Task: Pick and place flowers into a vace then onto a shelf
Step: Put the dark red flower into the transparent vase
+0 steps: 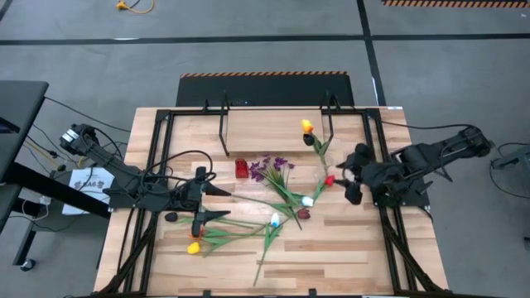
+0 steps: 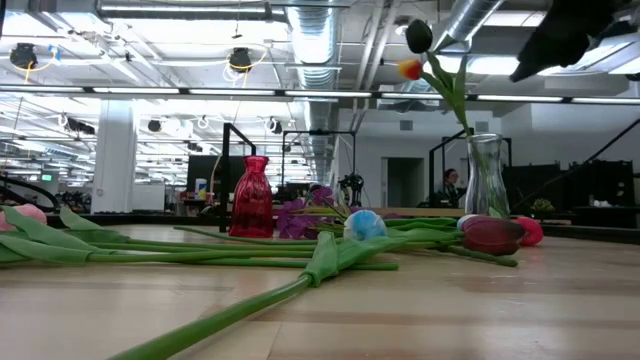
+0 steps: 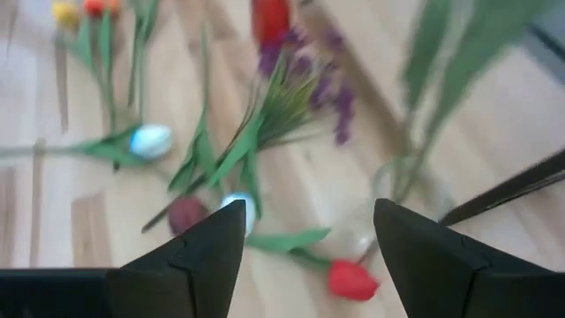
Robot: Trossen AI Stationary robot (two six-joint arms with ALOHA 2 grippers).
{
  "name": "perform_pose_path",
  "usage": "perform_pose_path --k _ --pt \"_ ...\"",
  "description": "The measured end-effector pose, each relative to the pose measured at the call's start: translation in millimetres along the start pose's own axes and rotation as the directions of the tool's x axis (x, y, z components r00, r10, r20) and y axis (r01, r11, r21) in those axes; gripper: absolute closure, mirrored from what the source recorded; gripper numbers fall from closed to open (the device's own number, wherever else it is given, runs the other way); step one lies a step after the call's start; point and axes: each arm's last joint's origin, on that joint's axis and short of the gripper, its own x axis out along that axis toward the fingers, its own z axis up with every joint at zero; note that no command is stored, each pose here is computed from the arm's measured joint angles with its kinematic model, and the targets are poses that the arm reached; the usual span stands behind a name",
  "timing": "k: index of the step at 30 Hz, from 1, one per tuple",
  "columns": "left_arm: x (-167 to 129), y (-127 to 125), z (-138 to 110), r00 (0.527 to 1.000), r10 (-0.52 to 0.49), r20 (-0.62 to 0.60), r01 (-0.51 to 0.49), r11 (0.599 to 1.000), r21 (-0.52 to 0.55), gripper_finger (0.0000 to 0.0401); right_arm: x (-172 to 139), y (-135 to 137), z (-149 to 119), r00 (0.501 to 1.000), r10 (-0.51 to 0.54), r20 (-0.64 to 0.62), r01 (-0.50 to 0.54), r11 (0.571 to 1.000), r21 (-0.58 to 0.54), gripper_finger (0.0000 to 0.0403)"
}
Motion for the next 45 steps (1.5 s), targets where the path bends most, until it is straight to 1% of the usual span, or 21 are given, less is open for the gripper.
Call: perform_pose_path --k 3,9,16,21,27,32,35,39,45 --pt "0 0 0 1.0 -0.011 -0.004 0.011 1.0 0.001 0.017 9 12 -2 0.998 0.016 -0.055 -0.017 0.999 -0.032 0.0158" --pt "0 0 0 1.0 -0.017 -0.006 0.017 1.0 0.001 0.017 26 35 -10 0.989 0.004 -0.148 -0.016 0.997 -0.082 0.0158" --pt "0 0 0 1.0 -0.017 -0.006 0.017 1.0 0.001 0.017 44 56 -21 0.972 -0.036 -0.233 0.014 0.996 -0.093 0.0158" --pt "0 0 0 1.0 -0.017 -0.006 0.017 1.0 0.001 0.017 59 71 -28 0.961 -0.06 -0.27 0.034 0.994 -0.1 0.0158" --pt "0 0 0 1.0 -0.016 -0.007 0.016 1.0 0.002 0.017 85 91 -33 0.962 -0.055 -0.267 0.028 0.994 -0.103 0.0158" --pt "0 0 0 1.0 -0.015 -0.007 0.015 1.0 0.002 0.017 106 102 -37 0.962 -0.067 -0.266 0.036 0.992 -0.119 0.0158" --pt "0 0 0 1.0 -0.015 -0.007 0.015 1.0 0.003 0.017 117 109 -39 0.965 -0.056 -0.256 0.025 0.992 -0.122 0.0158" --pt "0 0 -1 1.0 -0.015 -0.008 0.015 1.0 0.003 0.017 128 116 -41 0.969 -0.041 -0.242 0.0 0.986 -0.169 0.0158" --pt "0 0 -1 1.0 -0.014 -0.009 0.014 1.0 0.004 0.017 138 124 -41 0.978 -0.008 -0.21 -0.038 0.976 -0.216 0.0159"
